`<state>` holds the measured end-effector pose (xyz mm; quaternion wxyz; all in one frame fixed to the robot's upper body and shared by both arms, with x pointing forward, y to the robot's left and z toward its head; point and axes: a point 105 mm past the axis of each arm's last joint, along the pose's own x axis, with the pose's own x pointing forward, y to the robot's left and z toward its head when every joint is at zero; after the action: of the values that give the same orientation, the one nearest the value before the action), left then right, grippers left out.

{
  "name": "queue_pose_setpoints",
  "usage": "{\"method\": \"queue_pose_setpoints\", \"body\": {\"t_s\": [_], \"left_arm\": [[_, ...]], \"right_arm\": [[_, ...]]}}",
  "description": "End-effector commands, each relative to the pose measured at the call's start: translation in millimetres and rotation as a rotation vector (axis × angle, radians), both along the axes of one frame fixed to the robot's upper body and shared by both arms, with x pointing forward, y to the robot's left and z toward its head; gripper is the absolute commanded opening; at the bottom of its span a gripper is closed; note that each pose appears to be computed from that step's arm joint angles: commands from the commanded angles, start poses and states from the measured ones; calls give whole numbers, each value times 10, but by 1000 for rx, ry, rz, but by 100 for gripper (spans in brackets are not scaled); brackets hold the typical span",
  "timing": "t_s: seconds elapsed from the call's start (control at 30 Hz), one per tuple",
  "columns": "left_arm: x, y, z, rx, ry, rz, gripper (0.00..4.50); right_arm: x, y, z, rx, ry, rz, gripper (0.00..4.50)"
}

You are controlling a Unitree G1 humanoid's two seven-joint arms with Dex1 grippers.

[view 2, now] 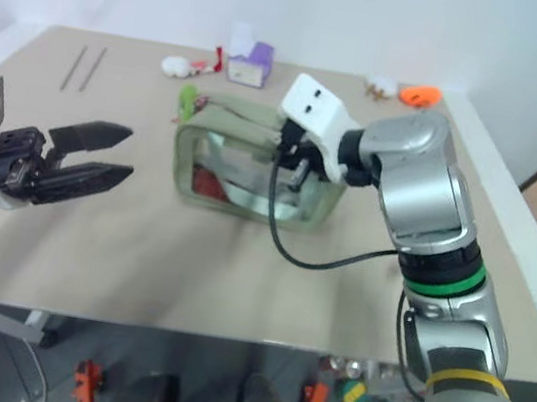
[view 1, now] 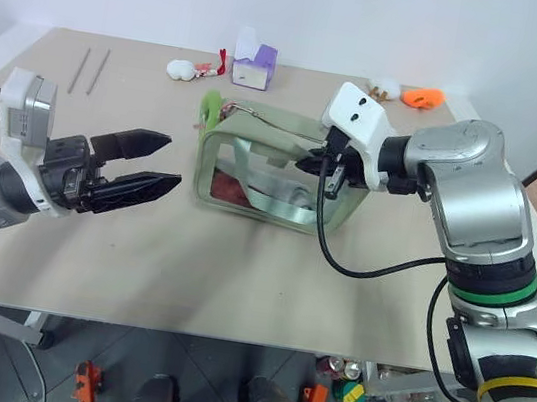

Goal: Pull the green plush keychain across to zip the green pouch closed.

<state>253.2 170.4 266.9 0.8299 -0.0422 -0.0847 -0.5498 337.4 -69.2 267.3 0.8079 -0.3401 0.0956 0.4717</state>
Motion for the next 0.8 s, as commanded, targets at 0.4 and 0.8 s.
{"method": "queue_pose_setpoints", "body": {"t_s": [0.4, 0.8], "left_arm": [[-34, -1, 76, -10, -48, -2, 414], [-42, 18, 84, -24, -43, 12, 414]], "right_arm": [[-62, 350, 66, 48, -42, 101, 5], [137, 328, 467, 401, -10, 106, 334]]}}
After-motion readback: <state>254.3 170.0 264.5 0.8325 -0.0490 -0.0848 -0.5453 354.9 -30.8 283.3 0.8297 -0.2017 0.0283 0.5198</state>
